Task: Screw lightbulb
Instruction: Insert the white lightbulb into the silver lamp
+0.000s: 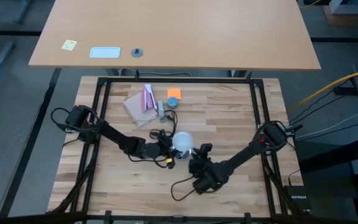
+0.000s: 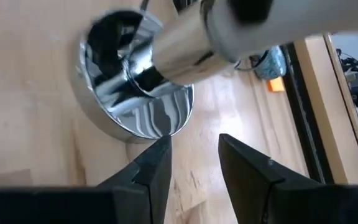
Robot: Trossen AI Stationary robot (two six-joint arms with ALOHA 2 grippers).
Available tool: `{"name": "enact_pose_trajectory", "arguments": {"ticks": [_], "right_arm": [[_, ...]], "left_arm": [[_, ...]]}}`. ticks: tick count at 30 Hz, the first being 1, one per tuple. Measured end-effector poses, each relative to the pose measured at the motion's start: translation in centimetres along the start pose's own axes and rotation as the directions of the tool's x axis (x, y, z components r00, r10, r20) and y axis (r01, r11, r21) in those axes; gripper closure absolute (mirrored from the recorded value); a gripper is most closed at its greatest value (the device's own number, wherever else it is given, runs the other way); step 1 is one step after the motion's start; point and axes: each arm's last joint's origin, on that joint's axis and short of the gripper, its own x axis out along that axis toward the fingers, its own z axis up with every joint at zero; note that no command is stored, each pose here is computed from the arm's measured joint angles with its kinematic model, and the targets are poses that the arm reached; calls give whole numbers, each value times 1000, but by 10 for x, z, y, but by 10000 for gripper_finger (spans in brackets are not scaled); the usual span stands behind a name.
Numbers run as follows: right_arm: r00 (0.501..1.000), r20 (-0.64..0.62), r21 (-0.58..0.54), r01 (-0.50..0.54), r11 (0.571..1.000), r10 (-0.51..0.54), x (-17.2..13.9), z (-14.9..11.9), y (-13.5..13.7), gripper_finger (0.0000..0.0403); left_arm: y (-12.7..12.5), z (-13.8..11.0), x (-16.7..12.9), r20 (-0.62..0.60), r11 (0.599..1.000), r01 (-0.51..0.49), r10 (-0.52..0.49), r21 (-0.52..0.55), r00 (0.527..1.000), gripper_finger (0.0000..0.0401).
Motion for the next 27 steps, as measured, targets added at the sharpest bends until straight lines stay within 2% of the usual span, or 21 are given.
{"name": "enact_pose_trajectory", "arguments": {"ticks": [4, 8, 16, 20, 22, 24, 27], "right_arm": [[999, 25, -2, -21, 1000, 21, -20, 2, -10, 265], [999, 44, -22, -30, 999, 31, -48, 4, -37, 265], [998, 65, -93, -11, 996, 17, -112, -13, -134, 265], [993, 117, -24, 11, 1000, -8, -137, -30, -179, 265], [984, 173, 75, 35, 997, -48, -140, -40, -188, 265], [964, 245, 203, 51, 978, -101, -135, -51, -182, 265], [944, 307, 360, 4, 933, -122, -117, -66, -152, 265]], "left_arm": [[4, 3, 3, 20, 1000, -8, 8, -8, 1000, 242], [6, 4, 4, 23, 1000, -15, 15, -11, 1000, 242], [5, 4, 4, 24, 1000, -15, 16, -11, 1000, 242], [5, 4, 4, 26, 1000, -15, 15, -14, 1000, 242], [5, 4, 4, 26, 1000, -14, 15, -14, 1000, 242], [5, 4, 4, 26, 1000, -14, 14, -15, 1000, 242], [5, 4, 4, 27, 1000, -13, 14, -16, 1000, 242]]}}
